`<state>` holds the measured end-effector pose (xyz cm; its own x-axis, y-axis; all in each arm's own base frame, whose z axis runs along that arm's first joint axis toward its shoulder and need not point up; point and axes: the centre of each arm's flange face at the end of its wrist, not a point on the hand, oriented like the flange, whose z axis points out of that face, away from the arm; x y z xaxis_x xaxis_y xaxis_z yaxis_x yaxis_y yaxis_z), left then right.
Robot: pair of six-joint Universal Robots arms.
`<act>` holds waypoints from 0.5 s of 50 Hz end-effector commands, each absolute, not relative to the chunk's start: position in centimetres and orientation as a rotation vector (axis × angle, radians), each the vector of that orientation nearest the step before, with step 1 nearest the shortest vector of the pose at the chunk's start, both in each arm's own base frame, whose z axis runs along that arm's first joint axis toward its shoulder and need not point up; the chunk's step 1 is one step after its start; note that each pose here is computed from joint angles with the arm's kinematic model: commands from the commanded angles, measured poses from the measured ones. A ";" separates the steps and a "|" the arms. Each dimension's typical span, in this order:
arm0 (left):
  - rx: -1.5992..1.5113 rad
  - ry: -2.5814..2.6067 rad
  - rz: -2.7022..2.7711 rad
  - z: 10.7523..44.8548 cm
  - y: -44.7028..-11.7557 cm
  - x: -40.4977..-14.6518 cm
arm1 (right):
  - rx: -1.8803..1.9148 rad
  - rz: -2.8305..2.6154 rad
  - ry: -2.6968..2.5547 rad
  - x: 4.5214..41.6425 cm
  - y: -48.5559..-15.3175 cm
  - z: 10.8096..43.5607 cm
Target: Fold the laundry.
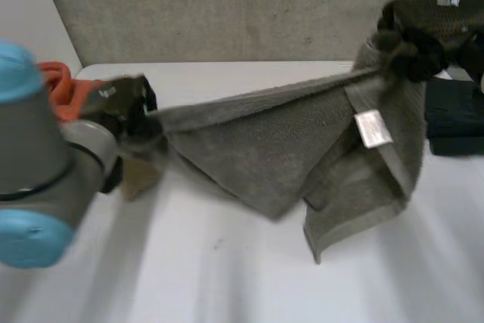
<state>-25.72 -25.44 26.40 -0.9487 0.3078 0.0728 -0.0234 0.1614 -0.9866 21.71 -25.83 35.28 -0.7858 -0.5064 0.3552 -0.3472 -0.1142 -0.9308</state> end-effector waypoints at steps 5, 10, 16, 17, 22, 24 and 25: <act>-0.599 -2.242 2.005 27.5 -27.2 -24.2 | -1.361 -1.757 2.347 20.1 -29.8 28.6; -0.737 -2.238 2.025 25.4 -30.8 -26.0 | -1.355 -1.901 2.344 21.2 -33.7 26.1; -0.703 -1.916 2.331 29.4 -35.7 -28.6 | -1.064 -2.460 2.132 22.0 -39.3 29.4; -0.649 -1.781 2.444 31.7 -36.6 -28.9 | -0.902 -2.646 2.005 21.8 -40.4 31.6; -0.447 -1.315 2.733 38.9 -38.0 -28.7 | -0.502 -3.034 1.471 21.0 -42.0 37.8; -0.393 -1.200 2.775 40.5 -37.9 -28.8 | -0.441 -3.107 1.277 20.9 -42.1 39.4; -0.388 -1.196 2.774 40.6 -37.7 -28.8 | -0.448 -3.110 1.260 20.9 -42.2 39.4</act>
<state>-28.97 -37.76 35.18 -0.9347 0.2290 -0.2719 0.1292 -0.4938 -0.8599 21.52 -41.70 34.66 -0.8804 0.0426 0.4723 -0.4375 -0.4573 -0.7742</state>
